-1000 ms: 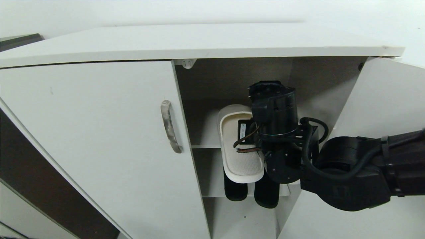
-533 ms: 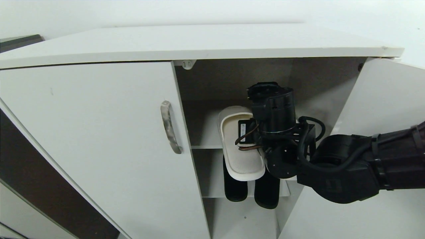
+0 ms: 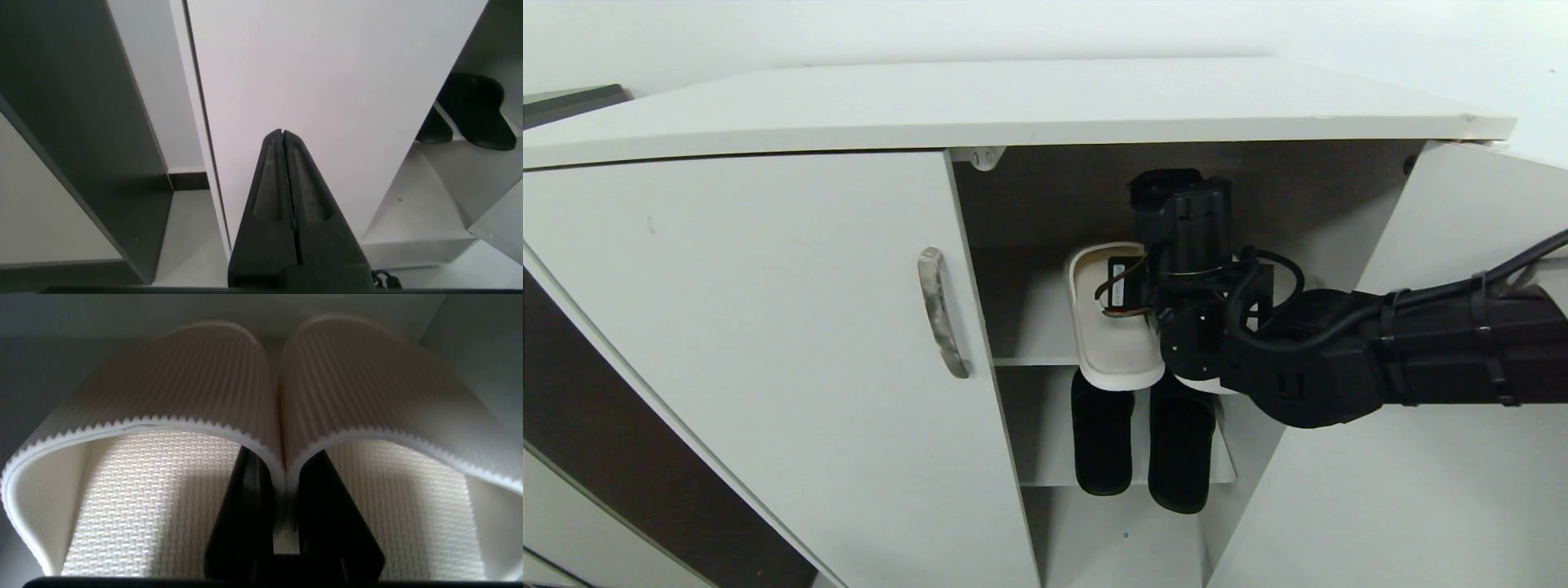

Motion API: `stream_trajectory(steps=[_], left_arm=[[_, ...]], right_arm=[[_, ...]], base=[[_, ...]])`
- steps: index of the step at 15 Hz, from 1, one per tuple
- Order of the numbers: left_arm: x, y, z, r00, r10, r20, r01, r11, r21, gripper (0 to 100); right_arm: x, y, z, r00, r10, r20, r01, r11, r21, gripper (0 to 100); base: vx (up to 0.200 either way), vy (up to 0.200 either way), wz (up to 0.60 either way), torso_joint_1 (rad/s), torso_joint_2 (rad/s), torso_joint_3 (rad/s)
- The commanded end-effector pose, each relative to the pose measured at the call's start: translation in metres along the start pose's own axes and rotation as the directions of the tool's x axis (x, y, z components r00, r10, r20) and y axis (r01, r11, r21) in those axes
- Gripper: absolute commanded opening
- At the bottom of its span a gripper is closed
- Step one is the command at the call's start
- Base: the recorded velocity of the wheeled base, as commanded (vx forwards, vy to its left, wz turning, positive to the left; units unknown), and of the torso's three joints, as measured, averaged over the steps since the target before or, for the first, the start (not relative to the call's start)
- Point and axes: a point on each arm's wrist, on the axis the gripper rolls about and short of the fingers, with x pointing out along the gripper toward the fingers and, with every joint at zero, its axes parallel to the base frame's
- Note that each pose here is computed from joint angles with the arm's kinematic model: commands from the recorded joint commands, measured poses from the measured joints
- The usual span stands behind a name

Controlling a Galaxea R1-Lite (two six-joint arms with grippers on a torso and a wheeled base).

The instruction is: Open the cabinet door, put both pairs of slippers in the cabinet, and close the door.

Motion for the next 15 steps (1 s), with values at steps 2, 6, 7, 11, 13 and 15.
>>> stream_trajectory(steps=[2, 6, 7, 11, 13, 15], left_arm=[[0.000, 0.000, 0.000, 1.000, 0.000, -0.001, 0.000, 1.000, 0.000, 0], [0.000, 0.000, 0.000, 1.000, 0.000, -0.001, 0.000, 1.000, 0.000, 0], [0.000, 0.000, 0.000, 1.000, 0.000, -0.001, 0.000, 1.000, 0.000, 0], [0.000, 0.000, 0.000, 1.000, 0.000, -0.001, 0.000, 1.000, 0.000, 0], [0.000, 0.000, 0.000, 1.000, 0.000, -0.001, 0.000, 1.000, 0.000, 0], [0.000, 0.000, 0.000, 1.000, 0.000, 0.001, 0.000, 1.000, 0.000, 0]], right_arm=[[0.004, 0.004, 0.001, 1.000, 0.000, 0.003, 0.000, 1.000, 0.001, 0], [0.008, 0.006, -0.006, 1.000, -0.003, -0.010, 0.003, 1.000, -0.018, 0], [0.008, 0.006, -0.006, 1.000, -0.003, -0.011, 0.003, 1.000, -0.020, 0], [0.009, 0.008, -0.009, 1.000, -0.002, -0.014, 0.002, 1.000, -0.021, 0], [0.009, 0.007, -0.009, 1.000, -0.002, -0.014, 0.002, 1.000, -0.021, 100], [0.008, 0.008, -0.012, 1.000, 0.000, -0.023, 0.000, 1.000, -0.030, 100]], base=[[0.000, 0.000, 0.00, 0.000, 0.00, 0.000], [0.000, 0.000, 0.00, 0.000, 0.00, 0.000], [0.000, 0.000, 0.00, 0.000, 0.00, 0.000], [0.000, 0.000, 0.00, 0.000, 0.00, 0.000], [0.000, 0.000, 0.00, 0.000, 0.00, 0.000], [0.000, 0.000, 0.00, 0.000, 0.00, 0.000]])
